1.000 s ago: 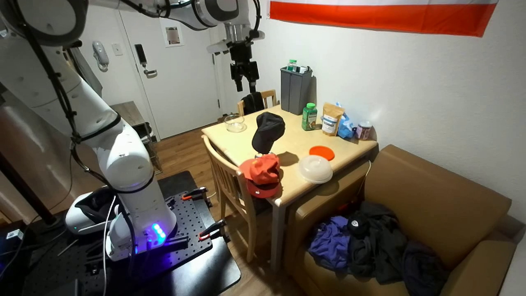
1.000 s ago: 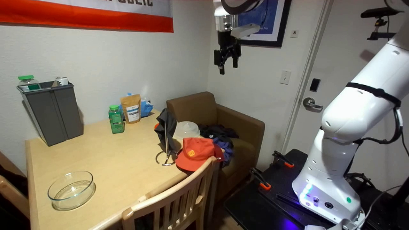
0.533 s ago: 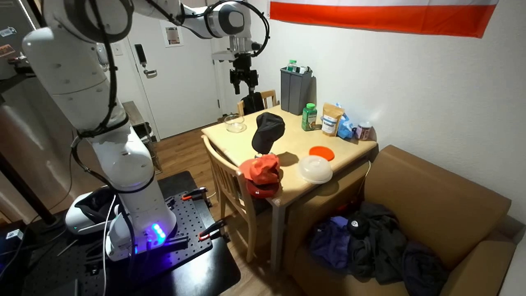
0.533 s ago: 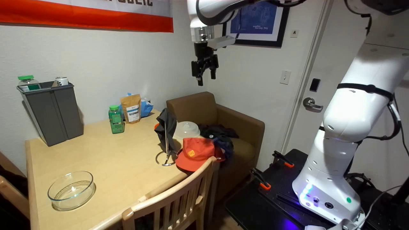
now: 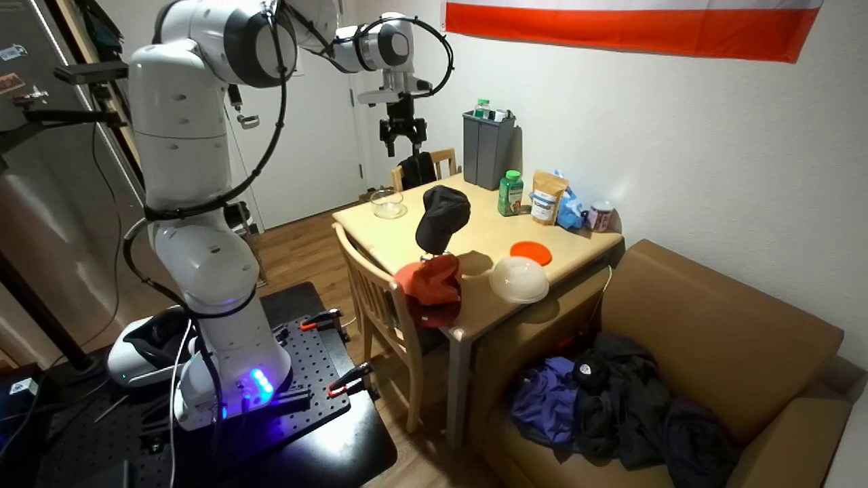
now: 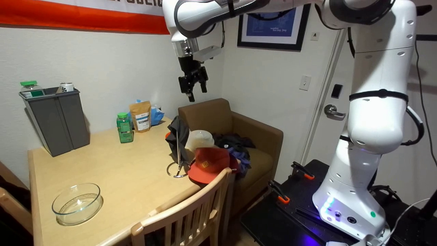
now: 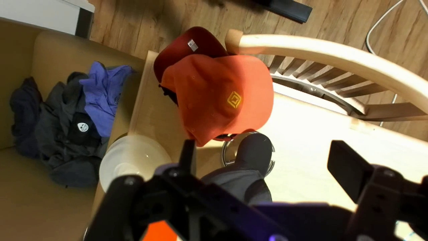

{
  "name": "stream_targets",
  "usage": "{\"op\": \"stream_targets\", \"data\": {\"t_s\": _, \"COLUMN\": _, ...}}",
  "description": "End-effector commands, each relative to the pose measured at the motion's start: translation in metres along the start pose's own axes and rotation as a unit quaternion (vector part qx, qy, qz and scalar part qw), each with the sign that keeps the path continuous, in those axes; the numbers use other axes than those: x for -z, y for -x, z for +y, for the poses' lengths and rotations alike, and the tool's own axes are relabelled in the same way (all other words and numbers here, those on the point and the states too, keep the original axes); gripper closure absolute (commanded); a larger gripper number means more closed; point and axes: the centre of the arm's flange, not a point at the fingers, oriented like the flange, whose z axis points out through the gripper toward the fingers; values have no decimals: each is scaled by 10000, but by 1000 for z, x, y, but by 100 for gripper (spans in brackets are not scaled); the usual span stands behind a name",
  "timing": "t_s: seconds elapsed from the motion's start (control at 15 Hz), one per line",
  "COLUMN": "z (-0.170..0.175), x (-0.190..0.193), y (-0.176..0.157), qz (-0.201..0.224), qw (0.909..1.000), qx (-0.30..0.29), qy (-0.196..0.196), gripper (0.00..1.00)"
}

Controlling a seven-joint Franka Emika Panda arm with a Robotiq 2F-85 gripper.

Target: Take the cap off the stand and put it on the pile of caps on the table

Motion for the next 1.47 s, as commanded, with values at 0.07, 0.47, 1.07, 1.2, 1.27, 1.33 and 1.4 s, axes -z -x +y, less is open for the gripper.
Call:
{"op": "stream_targets", "data": {"t_s": 0.07, "z": 10, "x": -4, "y": 0, "qz": 86, "qw": 9993, "qx": -265, "qy": -244, "gripper": 0}}
{"op": "stream_targets", "data": {"t_s": 0.47, "z": 8, "x": -46, "y": -51, "qz": -66, "qw": 9799, "qx": -1623, "qy": -1157, "gripper": 0}}
{"op": "stream_targets", "data": {"t_s": 1.07, "z": 5, "x": -98, "y": -112, "qz": -259, "qw": 9512, "qx": -2815, "qy": -1237, "gripper": 0}}
{"op": "stream_targets", "data": {"t_s": 1.2, "z": 4, "x": -102, "y": -120, "qz": -226, "qw": 9471, "qx": -2981, "qy": -1166, "gripper": 0}}
{"op": "stream_targets", "data": {"t_s": 1.27, "z": 3, "x": -104, "y": -124, "qz": -189, "qw": 9452, "qx": -3061, "qy": -1121, "gripper": 0}}
{"op": "stream_targets", "data": {"t_s": 1.33, "z": 2, "x": -105, "y": -127, "qz": -142, "qw": 9432, "qx": -3135, "qy": -1090, "gripper": 0}}
{"op": "stream_targets", "data": {"t_s": 1.4, "z": 2, "x": -107, "y": -130, "qz": -105, "qw": 9401, "qx": -3246, "qy": -1036, "gripper": 0}}
